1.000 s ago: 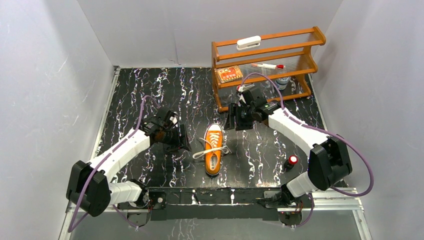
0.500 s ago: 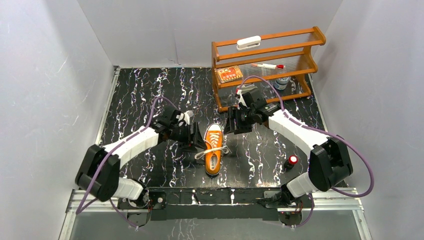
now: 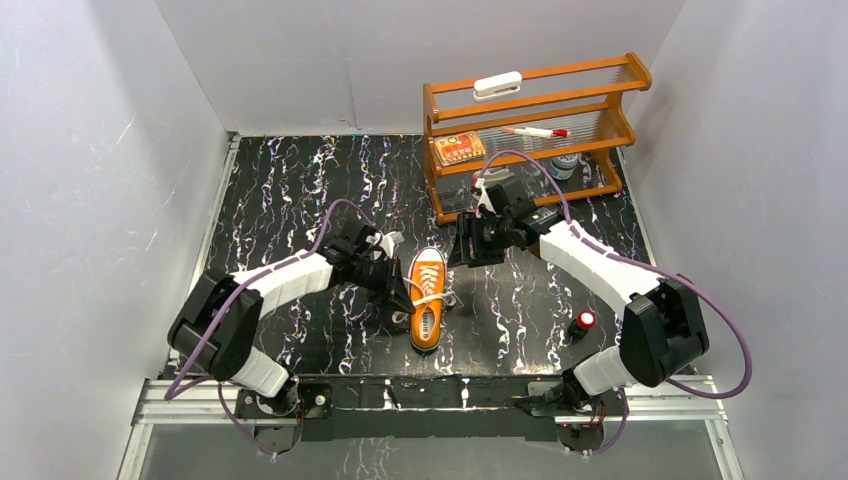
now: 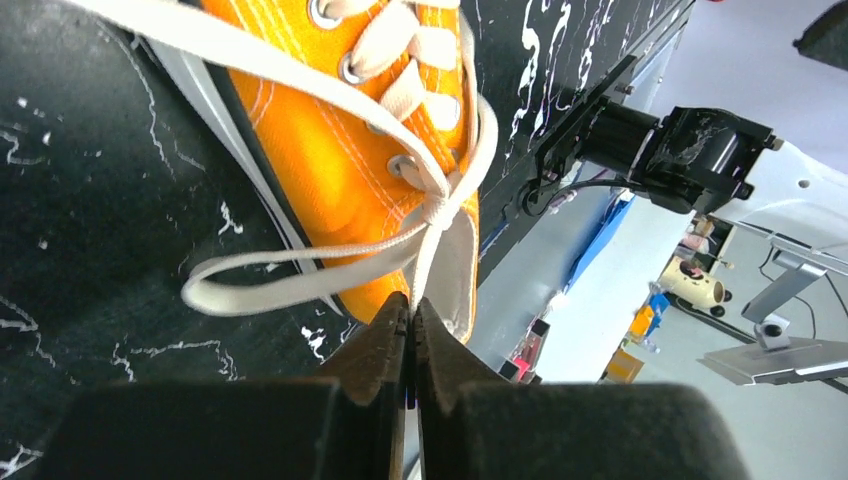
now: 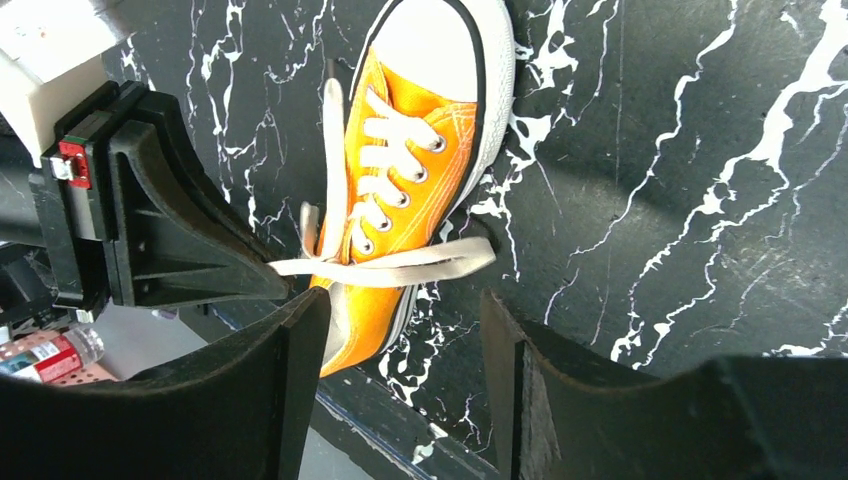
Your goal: Tie the shoes
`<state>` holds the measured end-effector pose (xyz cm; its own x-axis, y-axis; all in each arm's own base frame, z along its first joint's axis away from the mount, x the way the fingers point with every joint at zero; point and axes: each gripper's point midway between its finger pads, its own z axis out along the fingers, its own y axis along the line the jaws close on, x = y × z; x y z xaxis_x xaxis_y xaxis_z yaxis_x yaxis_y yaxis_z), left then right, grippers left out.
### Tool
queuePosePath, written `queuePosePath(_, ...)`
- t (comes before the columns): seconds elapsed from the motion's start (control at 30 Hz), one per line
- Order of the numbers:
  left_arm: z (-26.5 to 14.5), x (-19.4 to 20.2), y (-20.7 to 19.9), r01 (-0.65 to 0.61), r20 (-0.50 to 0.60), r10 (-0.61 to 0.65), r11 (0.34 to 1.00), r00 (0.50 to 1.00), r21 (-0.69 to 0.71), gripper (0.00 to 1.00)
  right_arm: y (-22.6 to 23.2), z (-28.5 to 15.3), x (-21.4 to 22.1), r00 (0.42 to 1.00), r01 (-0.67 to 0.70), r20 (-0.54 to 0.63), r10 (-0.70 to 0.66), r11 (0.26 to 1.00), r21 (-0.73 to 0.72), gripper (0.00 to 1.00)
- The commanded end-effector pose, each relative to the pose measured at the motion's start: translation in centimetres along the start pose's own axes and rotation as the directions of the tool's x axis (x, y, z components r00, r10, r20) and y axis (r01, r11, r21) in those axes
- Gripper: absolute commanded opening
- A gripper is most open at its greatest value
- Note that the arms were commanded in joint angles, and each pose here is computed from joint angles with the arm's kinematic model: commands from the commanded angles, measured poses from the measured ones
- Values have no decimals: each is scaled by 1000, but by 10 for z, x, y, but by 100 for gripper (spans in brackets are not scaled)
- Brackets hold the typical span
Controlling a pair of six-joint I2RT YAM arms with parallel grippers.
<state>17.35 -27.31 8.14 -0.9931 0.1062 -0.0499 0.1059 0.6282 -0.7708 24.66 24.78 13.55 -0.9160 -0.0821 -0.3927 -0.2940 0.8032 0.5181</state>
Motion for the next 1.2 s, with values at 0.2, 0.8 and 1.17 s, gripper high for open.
queuePosePath(0.2,-31,54,12,72,-56,-77,994,995,-86,0,21,18,8,992,-110,-73,100,984,-143,76)
queuePosePath(0.8,-25,98,40,263,-77,-271,960,960,-94,0,52,45,13,986,-65,-162,43,989,-135,78)
queuePosePath(1.17,-24,102,34,283,-95,-286,958,953,-49,8,60,69,29,962,183,-210,-173,983,28,79)
